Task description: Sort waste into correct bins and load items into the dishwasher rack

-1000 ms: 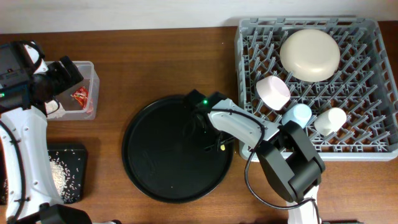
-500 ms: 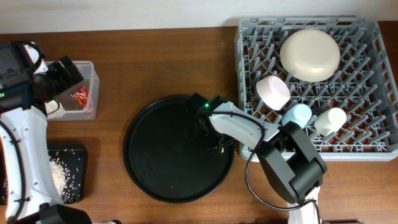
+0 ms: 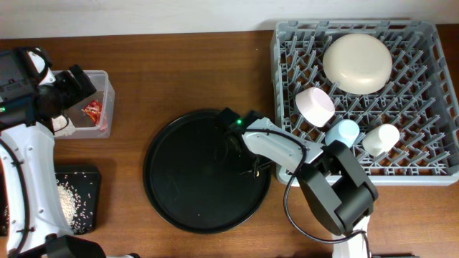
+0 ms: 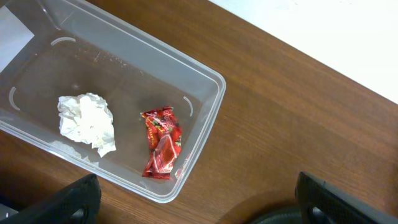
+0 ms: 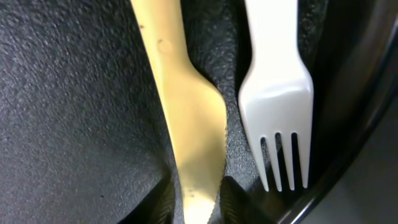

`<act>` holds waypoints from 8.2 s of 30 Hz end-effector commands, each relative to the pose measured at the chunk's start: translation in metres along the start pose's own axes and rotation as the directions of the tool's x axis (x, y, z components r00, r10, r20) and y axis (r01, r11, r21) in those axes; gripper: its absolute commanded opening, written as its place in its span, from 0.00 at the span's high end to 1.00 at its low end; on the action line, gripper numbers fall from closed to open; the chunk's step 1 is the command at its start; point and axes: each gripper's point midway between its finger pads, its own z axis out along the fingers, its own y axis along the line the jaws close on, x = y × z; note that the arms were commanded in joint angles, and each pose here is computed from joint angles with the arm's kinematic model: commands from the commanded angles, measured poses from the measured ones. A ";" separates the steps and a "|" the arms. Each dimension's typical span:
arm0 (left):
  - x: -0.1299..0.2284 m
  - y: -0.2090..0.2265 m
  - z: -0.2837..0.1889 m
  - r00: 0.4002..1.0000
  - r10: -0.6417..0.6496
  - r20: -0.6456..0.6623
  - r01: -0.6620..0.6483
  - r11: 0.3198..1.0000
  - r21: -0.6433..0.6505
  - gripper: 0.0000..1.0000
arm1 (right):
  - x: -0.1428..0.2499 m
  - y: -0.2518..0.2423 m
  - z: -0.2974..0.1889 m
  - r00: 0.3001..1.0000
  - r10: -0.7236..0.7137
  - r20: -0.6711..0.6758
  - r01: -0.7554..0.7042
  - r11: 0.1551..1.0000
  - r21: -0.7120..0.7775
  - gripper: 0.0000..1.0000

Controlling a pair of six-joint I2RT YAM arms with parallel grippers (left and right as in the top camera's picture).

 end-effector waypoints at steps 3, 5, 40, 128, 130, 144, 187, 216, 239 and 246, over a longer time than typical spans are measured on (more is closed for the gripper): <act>-0.002 0.000 0.000 1.000 -0.004 0.002 0.004 1.000 0.005 0.00 | -0.001 0.002 -0.018 0.999 0.005 0.044 -0.004 1.000 -0.021 0.77; -0.002 0.000 0.000 1.000 -0.004 0.002 0.004 1.000 0.005 0.01 | 0.000 0.003 -0.018 0.999 0.004 0.041 -0.003 1.000 -0.030 0.77; -0.002 0.000 0.000 1.000 -0.004 0.002 0.004 1.000 0.005 0.01 | 0.014 0.001 0.005 1.000 0.013 0.008 -0.013 0.999 -0.042 0.79; -0.002 0.000 0.000 1.000 -0.004 0.002 0.004 1.000 0.005 0.01 | 0.047 -0.453 -0.109 0.784 0.415 0.461 -0.564 0.787 0.250 0.96; -0.002 0.000 0.000 1.000 -0.004 0.002 0.004 1.000 0.005 0.01 | 0.046 -0.458 -0.097 0.813 0.395 0.428 -0.537 0.794 0.286 0.96; -0.002 0.000 0.000 1.000 -0.004 0.002 0.004 1.000 0.005 0.01 | 0.049 -0.460 -0.061 0.791 0.478 0.382 -0.579 0.786 0.215 0.94; -0.002 0.000 0.000 1.000 -0.004 0.002 0.004 1.000 0.005 0.01 | -0.066 -0.020 -0.027 0.965 -0.258 0.037 0.261 0.950 -0.170 0.57; -0.002 0.000 0.000 1.000 -0.004 0.002 0.004 1.000 0.005 0.01 | -0.052 -0.169 -0.175 0.934 -0.029 0.355 0.035 0.999 -0.011 0.96; -0.002 0.000 0.000 1.000 -0.004 0.002 0.004 1.000 0.005 0.01 | 0.015 -0.455 -0.051 0.822 0.497 0.278 -0.532 0.844 0.062 0.96; -0.002 0.000 0.000 1.000 -0.004 0.002 0.004 1.000 0.005 0.01 | 0.001 -0.447 -0.053 0.807 0.507 0.303 -0.525 0.851 -0.025 0.37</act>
